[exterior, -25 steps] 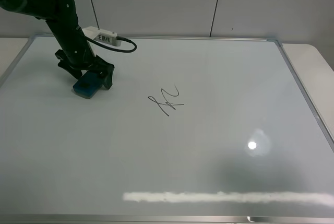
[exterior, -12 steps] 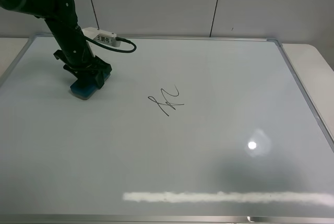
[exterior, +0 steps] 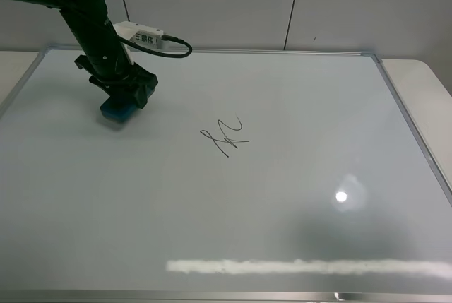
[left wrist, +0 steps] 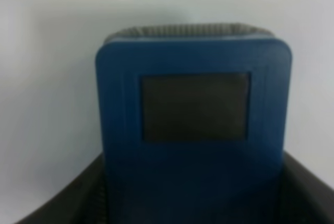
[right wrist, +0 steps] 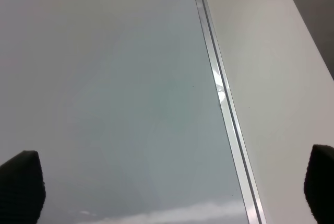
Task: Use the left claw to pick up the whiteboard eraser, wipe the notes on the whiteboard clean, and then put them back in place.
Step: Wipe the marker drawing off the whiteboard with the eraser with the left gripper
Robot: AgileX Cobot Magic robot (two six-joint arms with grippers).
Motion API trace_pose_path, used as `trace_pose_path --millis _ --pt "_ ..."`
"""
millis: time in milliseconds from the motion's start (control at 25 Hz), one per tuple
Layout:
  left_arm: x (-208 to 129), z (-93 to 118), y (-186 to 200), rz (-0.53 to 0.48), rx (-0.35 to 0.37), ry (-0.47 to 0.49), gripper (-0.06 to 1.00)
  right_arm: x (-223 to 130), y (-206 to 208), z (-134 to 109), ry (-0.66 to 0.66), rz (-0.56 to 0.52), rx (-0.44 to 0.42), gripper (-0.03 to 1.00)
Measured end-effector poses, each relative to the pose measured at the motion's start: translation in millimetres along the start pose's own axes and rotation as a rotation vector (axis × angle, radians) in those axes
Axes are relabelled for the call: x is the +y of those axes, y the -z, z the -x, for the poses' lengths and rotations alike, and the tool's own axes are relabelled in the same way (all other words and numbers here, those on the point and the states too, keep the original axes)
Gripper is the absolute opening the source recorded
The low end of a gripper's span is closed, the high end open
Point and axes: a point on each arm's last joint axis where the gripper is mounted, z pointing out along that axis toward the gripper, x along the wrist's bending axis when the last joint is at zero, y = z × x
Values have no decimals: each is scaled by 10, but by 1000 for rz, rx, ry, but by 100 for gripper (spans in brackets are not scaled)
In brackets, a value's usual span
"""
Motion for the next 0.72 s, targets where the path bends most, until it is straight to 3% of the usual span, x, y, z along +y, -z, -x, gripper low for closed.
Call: trace_pose_path --millis 360,560,720 --pt "32 647 9 24 -38 -142 54 0 0 0 0 0 0 99" --pt "51 797 -33 29 -39 -134 54 0 0 0 0 0 0 99" --pt "96 865 -215 -40 -21 -151 54 0 0 0 0 0 0 99"
